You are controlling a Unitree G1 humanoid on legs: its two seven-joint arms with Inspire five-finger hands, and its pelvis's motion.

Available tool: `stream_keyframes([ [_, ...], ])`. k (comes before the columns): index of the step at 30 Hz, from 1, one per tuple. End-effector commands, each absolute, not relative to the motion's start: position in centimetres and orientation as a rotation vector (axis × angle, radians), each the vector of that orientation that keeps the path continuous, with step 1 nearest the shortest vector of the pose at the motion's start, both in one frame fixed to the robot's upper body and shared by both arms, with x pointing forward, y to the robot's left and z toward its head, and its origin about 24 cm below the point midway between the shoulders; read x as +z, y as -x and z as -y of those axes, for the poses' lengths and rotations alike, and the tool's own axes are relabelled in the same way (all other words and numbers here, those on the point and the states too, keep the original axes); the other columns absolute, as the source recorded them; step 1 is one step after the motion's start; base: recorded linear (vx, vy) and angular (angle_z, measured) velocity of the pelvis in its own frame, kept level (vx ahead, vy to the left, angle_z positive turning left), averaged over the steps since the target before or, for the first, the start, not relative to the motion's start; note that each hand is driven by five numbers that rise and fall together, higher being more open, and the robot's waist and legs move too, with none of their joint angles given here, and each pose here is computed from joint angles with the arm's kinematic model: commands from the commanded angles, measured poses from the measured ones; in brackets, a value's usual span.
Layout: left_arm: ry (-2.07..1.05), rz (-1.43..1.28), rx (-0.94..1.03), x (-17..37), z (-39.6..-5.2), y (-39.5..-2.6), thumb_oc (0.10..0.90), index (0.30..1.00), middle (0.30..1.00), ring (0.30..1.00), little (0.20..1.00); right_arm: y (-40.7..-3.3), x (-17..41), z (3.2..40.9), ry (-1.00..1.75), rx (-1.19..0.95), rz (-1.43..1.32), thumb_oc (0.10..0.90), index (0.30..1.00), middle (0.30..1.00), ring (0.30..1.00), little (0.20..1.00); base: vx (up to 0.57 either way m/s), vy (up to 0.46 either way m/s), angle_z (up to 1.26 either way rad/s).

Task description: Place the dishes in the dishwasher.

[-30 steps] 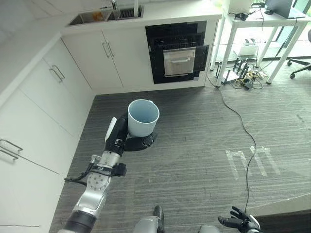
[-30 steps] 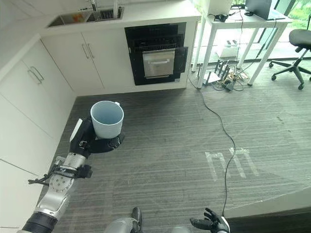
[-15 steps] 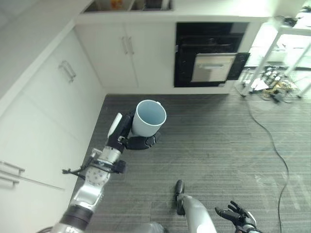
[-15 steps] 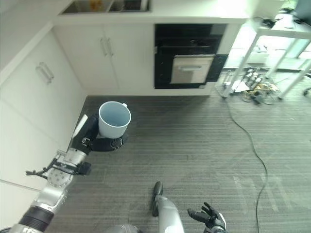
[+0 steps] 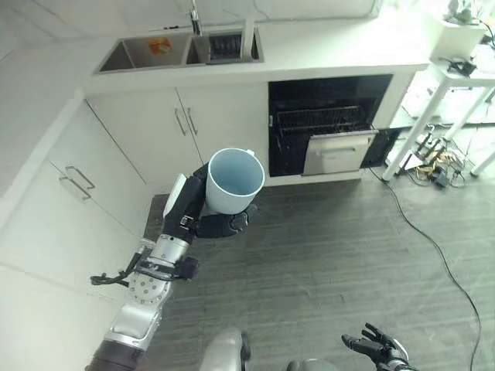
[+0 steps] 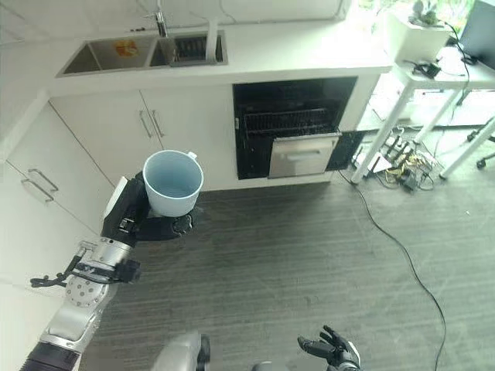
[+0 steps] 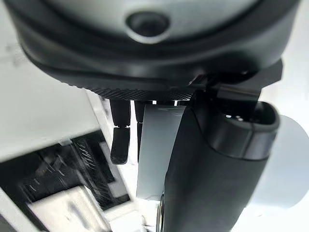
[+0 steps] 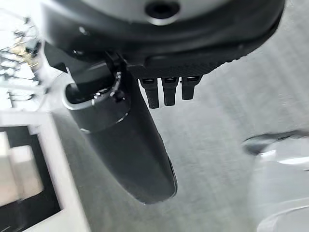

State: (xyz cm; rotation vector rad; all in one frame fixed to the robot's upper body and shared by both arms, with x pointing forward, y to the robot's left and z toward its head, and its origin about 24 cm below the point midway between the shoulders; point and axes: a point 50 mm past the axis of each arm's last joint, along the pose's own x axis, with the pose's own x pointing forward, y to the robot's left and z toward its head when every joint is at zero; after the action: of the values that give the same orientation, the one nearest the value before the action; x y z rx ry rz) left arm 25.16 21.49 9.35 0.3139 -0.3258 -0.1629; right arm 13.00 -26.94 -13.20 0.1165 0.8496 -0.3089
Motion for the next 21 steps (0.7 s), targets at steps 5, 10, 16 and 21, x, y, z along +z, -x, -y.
stream_keyframes([
  [5, -0.250, 0.615, -0.106, 14.1, -23.3, -24.5, 0.400, 0.300, 0.300, 0.300, 0.300, -15.4, -12.2, 25.9, -0.058, -0.230, -0.759, 0.800, 0.900, 0.900, 0.900, 0.900, 0.44, 0.161, -1.35],
  [10, -0.276, 0.613, -0.120, 14.1, -23.2, -24.2, 0.400, 0.300, 0.300, 0.300, 0.300, -15.4, -12.3, 25.0, -0.061, -0.199, -0.750, 0.800, 0.900, 0.900, 0.900, 0.900, 0.29, 0.165, -0.49],
  [16, -0.290, 0.630, -0.085, 14.5, -23.0, -24.7, 0.400, 0.300, 0.300, 0.300, 0.300, -16.8, -11.7, 23.2, -0.020, -0.067, -0.704, 0.800, 0.900, 0.900, 0.900, 0.900, 0.20, -0.013, -0.32],
  [21, -0.321, 0.648, -0.059, 15.1, -22.6, -25.2, 0.400, 0.300, 0.300, 0.300, 0.300, -17.5, -11.4, 23.0, -0.028, 0.001, -0.688, 0.800, 0.900, 0.900, 0.900, 0.900, 0.23, -0.377, 0.15],
])
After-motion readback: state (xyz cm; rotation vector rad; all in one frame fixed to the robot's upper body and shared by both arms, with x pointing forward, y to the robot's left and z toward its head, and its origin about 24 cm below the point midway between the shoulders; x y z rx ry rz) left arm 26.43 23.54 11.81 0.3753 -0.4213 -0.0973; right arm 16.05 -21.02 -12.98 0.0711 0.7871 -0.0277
